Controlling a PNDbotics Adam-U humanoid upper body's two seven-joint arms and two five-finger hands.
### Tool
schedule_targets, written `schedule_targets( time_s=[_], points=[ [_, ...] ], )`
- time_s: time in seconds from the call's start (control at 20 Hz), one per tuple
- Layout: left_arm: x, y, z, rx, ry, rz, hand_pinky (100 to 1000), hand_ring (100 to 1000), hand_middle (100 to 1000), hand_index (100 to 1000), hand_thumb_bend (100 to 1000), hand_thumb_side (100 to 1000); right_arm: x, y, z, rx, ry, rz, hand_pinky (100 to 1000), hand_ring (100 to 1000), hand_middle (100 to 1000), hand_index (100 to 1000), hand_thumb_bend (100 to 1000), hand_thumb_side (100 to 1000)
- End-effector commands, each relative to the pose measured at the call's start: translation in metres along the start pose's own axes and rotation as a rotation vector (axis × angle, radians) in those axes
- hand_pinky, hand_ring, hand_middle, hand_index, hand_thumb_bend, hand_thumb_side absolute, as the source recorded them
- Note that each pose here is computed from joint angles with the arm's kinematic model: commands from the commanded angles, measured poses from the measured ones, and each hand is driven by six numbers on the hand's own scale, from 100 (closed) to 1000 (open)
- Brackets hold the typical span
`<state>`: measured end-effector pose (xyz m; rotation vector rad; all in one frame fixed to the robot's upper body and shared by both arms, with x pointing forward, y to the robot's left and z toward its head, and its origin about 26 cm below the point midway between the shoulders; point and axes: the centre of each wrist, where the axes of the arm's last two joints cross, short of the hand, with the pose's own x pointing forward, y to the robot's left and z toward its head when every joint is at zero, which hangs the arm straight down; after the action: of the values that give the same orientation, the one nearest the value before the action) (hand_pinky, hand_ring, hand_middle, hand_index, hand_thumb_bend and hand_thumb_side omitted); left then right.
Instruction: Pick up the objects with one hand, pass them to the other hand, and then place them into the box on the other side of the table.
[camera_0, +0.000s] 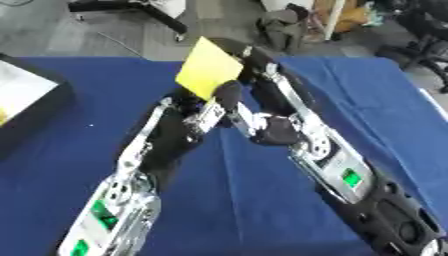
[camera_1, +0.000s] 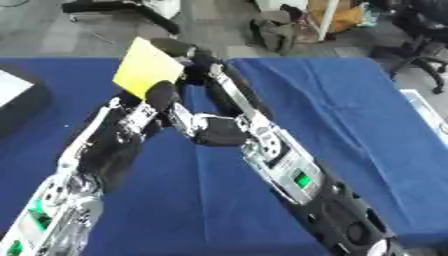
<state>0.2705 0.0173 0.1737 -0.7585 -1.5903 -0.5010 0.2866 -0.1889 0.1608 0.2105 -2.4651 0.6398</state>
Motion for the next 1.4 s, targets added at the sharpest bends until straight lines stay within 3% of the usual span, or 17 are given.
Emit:
schedule_targets(
  time_s=[0.05,0.5,0.7,0.9,1.15,1.2,1.4],
  points=[
    [0.0076,-0.0056,-0.0019,-0.004,-0.020,0.014,745,510,486,670,491,432,0.0052,-0.0025,-0.0046,0.003,-0.035,0.014,490,323,233,297,100,470],
    [0.0045,-0.0062,-0.0032,0.022,-0.009,0.066,766,584,578,751,818,537,0.0056,-0.0027,-0.0061,0.007,-0.041,0.016,488,321,231,295,100,470],
    [0.0043,-0.0062,-0.0033,0.025,-0.013,0.078,769,593,590,760,847,539,0.0057,-0.0029,-0.0066,0.007,-0.044,0.016,487,321,231,294,100,470],
    [0.0042,-0.0062,-0.0036,0.029,-0.013,0.083,765,586,578,743,783,534,0.0058,-0.0030,-0.0070,0.006,-0.046,0.018,486,320,231,285,100,470],
    [0.0041,-0.0059,-0.0040,0.041,-0.010,0.087,755,563,540,707,617,508,0.0059,-0.0031,-0.0075,0.003,-0.049,0.020,485,320,231,280,100,470],
    [0.0043,-0.0059,-0.0040,0.045,-0.010,0.089,755,563,540,707,617,508,0.0059,-0.0031,-0.0076,0.002,-0.049,0.021,485,320,231,280,100,470],
    [0.0049,-0.0052,-0.0045,0.076,-0.006,0.099,727,497,460,617,316,409,0.0059,-0.0032,-0.0080,-0.001,-0.052,0.024,485,321,231,279,100,470]
  ],
)
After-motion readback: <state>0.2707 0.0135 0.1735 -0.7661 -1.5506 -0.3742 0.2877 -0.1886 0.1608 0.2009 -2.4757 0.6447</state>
